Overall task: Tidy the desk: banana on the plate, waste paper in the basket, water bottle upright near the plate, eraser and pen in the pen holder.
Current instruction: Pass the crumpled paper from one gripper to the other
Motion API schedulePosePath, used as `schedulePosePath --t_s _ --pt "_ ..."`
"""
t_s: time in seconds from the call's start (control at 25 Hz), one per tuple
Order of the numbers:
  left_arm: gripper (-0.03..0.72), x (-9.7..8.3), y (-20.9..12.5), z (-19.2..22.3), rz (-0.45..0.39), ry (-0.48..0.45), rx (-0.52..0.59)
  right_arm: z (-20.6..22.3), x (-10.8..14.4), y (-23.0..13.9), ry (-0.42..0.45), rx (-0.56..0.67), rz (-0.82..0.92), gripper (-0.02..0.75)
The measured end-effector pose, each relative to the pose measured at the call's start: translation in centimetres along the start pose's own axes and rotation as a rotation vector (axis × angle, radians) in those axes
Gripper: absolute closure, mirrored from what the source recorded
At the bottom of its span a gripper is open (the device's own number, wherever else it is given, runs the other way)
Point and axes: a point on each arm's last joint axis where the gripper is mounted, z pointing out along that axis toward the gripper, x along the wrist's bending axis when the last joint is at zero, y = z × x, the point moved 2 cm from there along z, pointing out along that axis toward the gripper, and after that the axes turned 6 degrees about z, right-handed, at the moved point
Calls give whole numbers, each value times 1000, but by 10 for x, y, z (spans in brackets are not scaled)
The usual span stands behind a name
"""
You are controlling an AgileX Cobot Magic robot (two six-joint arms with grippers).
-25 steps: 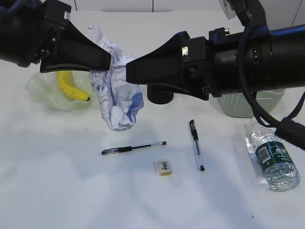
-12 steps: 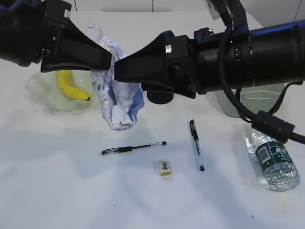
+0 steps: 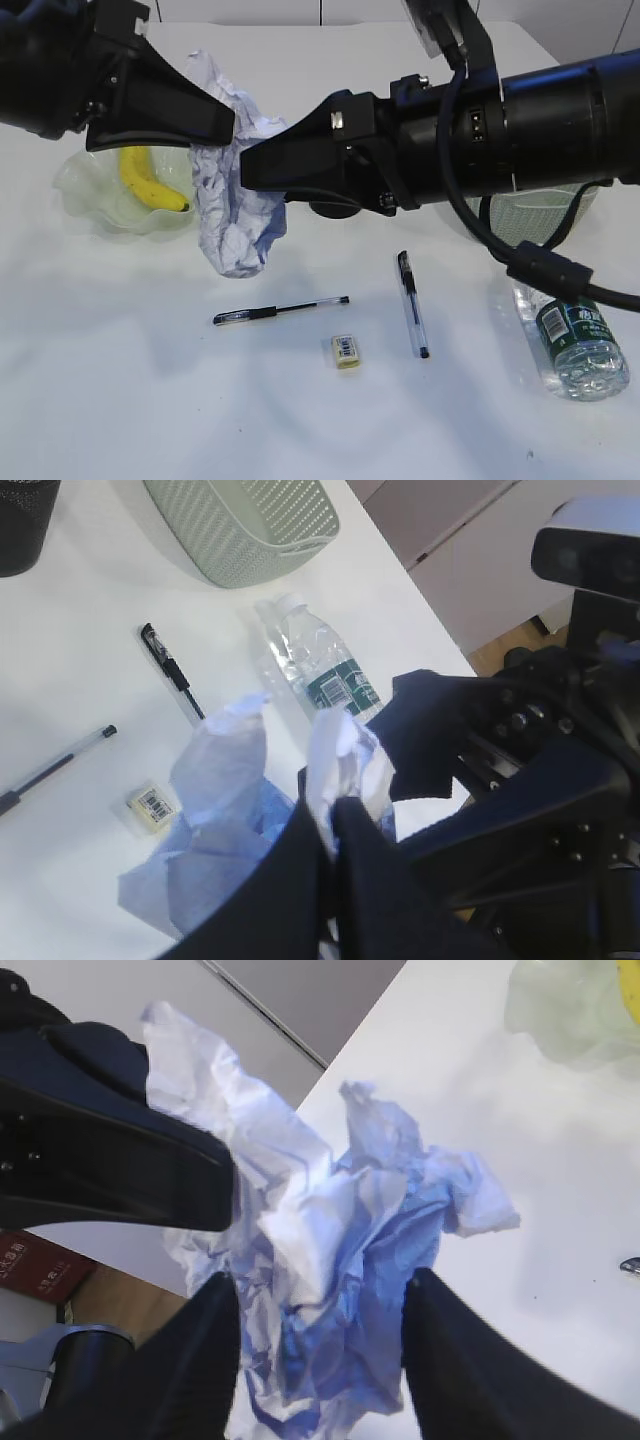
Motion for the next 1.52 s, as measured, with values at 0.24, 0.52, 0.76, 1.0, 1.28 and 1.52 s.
schedulePosePath --t_s 0.24,0.52,0.76,1.0,1.28,1.52 --pt "706 0 0 0 0 0 0 0 0 0 -1 1 -2 510" --pt "706 0 0 0 0 0 0 0 1 -1 12 11 -4 636" --pt "706 0 0 0 -2 -1 -1 0 2 -2 19 16 -4 729" --pt "706 0 0 0 -2 -1 -1 0 2 -2 19 16 -4 738" --pt "706 0 0 0 -3 -2 -1 0 3 -1 31 12 3 738" --pt "706 0 0 0 -3 -3 -2 0 7 -2 64 19 -9 738"
